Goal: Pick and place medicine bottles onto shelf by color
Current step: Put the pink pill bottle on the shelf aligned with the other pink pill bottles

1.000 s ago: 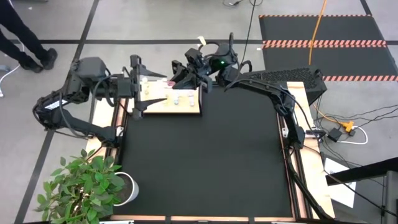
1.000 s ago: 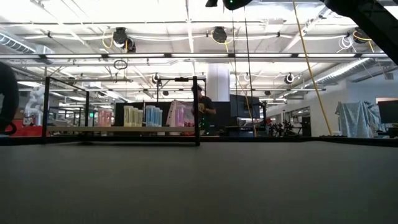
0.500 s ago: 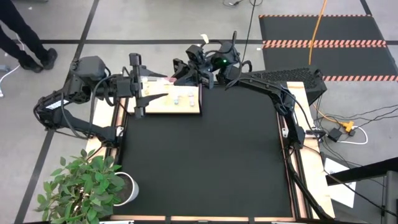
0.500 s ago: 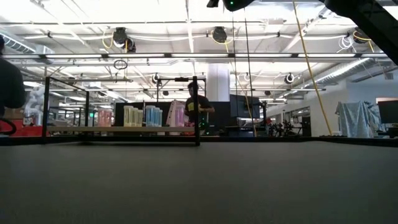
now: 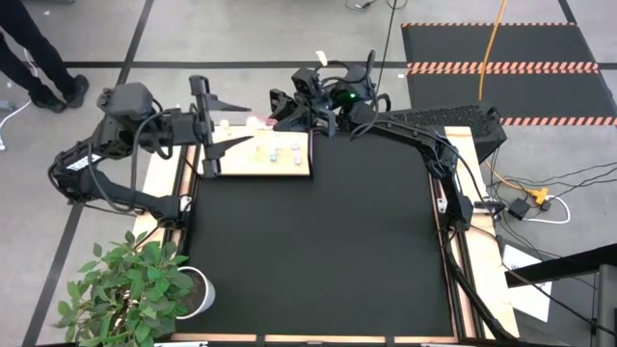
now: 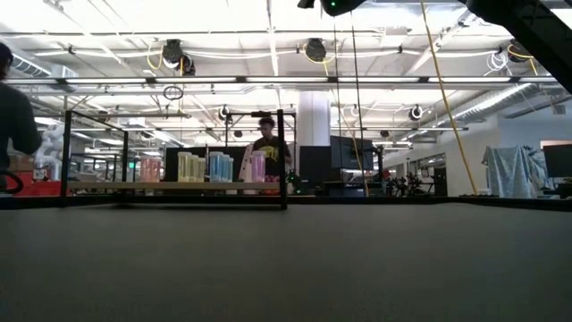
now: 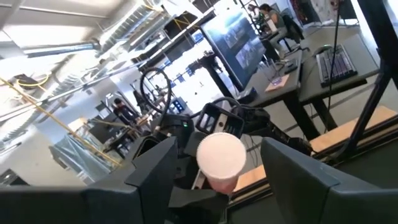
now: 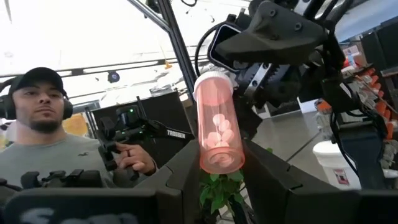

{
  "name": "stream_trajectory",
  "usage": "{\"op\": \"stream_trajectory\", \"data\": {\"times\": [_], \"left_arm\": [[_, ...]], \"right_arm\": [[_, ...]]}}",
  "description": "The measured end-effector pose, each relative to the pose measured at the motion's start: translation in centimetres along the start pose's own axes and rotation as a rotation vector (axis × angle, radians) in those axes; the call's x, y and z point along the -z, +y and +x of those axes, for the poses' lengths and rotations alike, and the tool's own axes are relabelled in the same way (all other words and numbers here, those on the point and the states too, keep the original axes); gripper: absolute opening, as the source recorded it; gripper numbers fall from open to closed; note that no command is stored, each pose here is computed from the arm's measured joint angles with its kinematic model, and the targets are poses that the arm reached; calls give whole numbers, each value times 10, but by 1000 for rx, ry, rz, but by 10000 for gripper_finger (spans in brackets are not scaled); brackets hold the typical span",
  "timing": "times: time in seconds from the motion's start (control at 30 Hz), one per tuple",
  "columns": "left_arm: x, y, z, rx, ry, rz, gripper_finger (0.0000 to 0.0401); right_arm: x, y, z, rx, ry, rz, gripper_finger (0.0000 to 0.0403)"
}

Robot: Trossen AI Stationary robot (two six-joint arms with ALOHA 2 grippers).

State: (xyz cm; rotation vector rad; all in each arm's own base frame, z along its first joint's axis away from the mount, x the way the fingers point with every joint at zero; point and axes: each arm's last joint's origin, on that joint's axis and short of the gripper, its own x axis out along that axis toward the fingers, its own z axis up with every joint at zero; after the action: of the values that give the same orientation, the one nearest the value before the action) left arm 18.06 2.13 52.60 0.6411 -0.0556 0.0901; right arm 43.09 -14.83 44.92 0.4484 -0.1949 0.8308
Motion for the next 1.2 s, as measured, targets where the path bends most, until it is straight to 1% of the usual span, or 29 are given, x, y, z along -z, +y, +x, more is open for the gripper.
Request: {"op": "stream_trajectory", "data": {"times": [0.07, 0.17, 0.27, 0.4, 0.57, 0.67, 0.77, 1.2], "left_arm": [[-1, 0, 0, -1, -8, 0, 232], [-1, -1, 0, 29, -27, 10, 232], [3, -3, 7, 54, -1, 43, 232], [10, -3, 17, 57, 29, 42, 232], [8, 1, 12, 29, 15, 44, 232], [6, 1, 7, 56, -15, 55, 232], [4, 2, 2, 57, -29, 65, 232], [6, 3, 4, 70, -25, 104, 230]], "right_arm": [[0, 0, 0, 0, 1, 1, 102], [0, 0, 0, -2, 3, 1, 102], [0, 0, 0, -3, 6, 1, 102], [1, 0, 0, -12, 20, 5, 102], [1, 0, 0, -12, 21, 22, 102], [1, 0, 0, -12, 21, 23, 102], [1, 0, 0, -12, 21, 23, 102], [1, 0, 0, -7, 16, 26, 102]]}}
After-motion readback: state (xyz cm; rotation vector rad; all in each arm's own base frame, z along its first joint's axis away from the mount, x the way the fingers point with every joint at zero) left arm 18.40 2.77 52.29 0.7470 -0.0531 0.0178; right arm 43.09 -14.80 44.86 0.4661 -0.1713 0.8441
